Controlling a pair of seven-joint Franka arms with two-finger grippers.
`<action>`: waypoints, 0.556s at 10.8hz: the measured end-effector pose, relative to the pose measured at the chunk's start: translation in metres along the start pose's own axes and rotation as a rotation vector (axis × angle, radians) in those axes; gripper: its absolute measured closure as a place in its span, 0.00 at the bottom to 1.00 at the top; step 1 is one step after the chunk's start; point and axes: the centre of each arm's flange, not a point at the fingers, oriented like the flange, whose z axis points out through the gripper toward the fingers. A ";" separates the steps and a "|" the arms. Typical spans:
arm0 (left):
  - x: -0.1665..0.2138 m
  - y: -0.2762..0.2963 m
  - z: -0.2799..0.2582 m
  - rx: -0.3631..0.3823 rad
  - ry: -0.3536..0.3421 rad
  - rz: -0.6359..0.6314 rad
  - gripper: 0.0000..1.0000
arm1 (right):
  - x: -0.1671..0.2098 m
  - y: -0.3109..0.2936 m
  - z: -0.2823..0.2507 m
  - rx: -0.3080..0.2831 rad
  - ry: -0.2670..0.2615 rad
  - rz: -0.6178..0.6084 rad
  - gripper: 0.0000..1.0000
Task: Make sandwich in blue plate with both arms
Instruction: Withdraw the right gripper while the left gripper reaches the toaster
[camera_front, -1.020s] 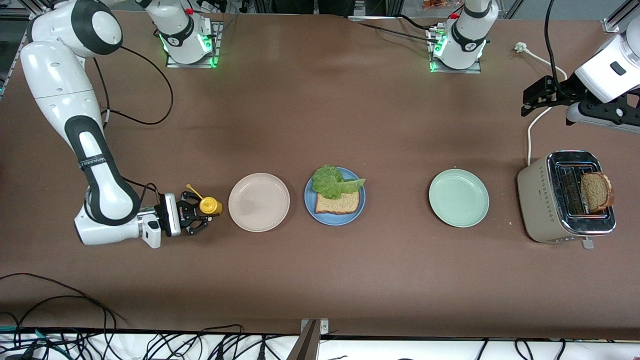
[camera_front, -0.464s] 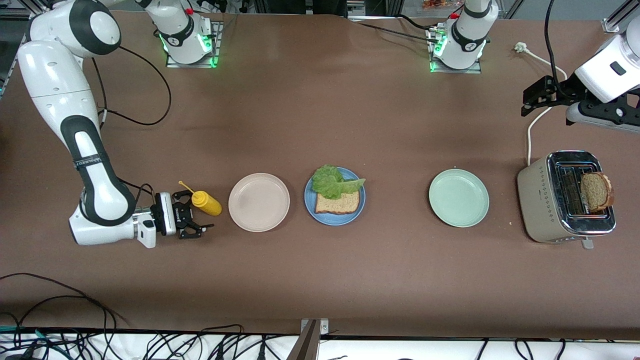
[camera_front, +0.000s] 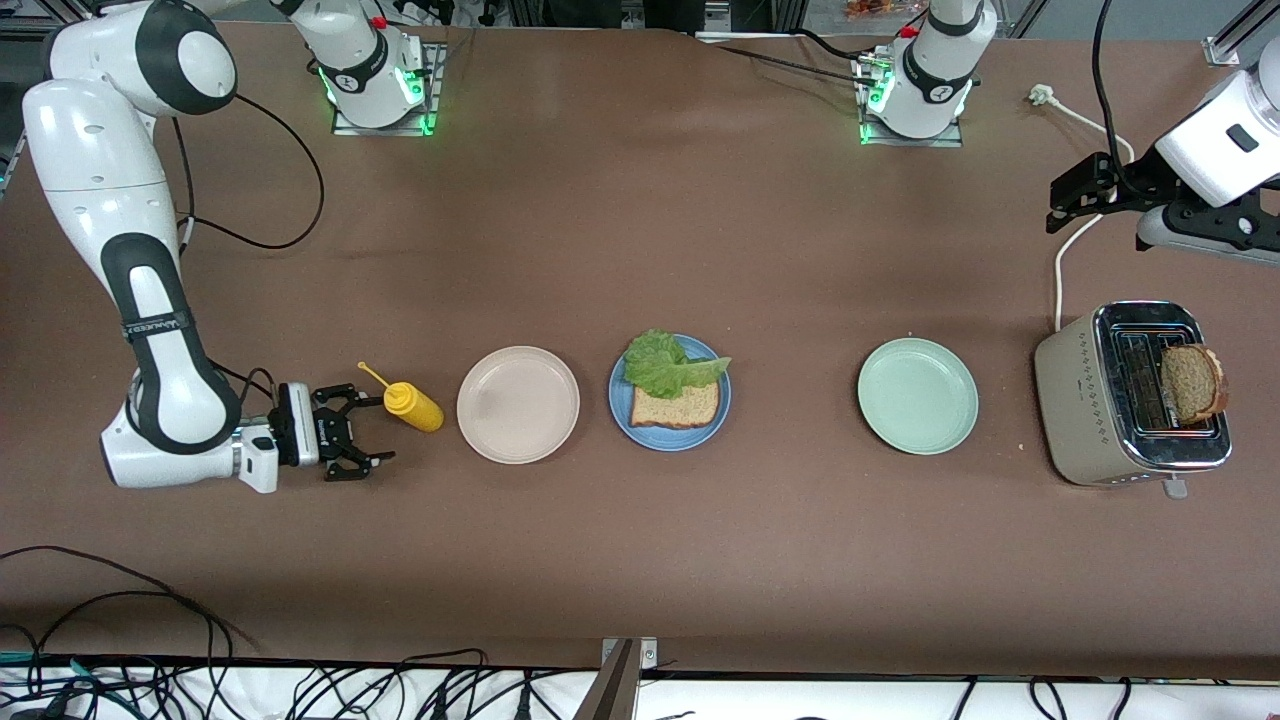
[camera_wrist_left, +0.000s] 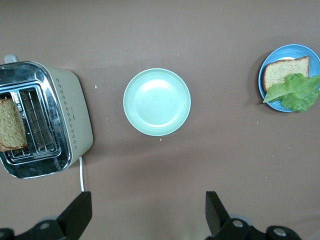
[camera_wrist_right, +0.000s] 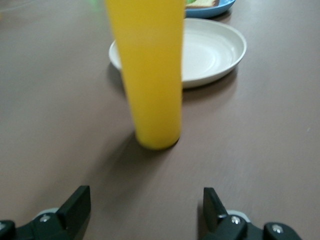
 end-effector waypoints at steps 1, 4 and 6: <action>0.001 -0.006 0.002 -0.001 -0.004 -0.011 0.00 | -0.008 -0.005 -0.006 0.010 -0.006 -0.005 0.00; 0.002 -0.044 0.012 -0.008 -0.021 -0.077 0.00 | -0.002 -0.004 -0.029 0.000 -0.044 -0.020 0.00; 0.006 -0.086 0.029 -0.018 -0.035 -0.146 0.00 | 0.028 0.003 -0.059 -0.018 -0.091 0.018 0.00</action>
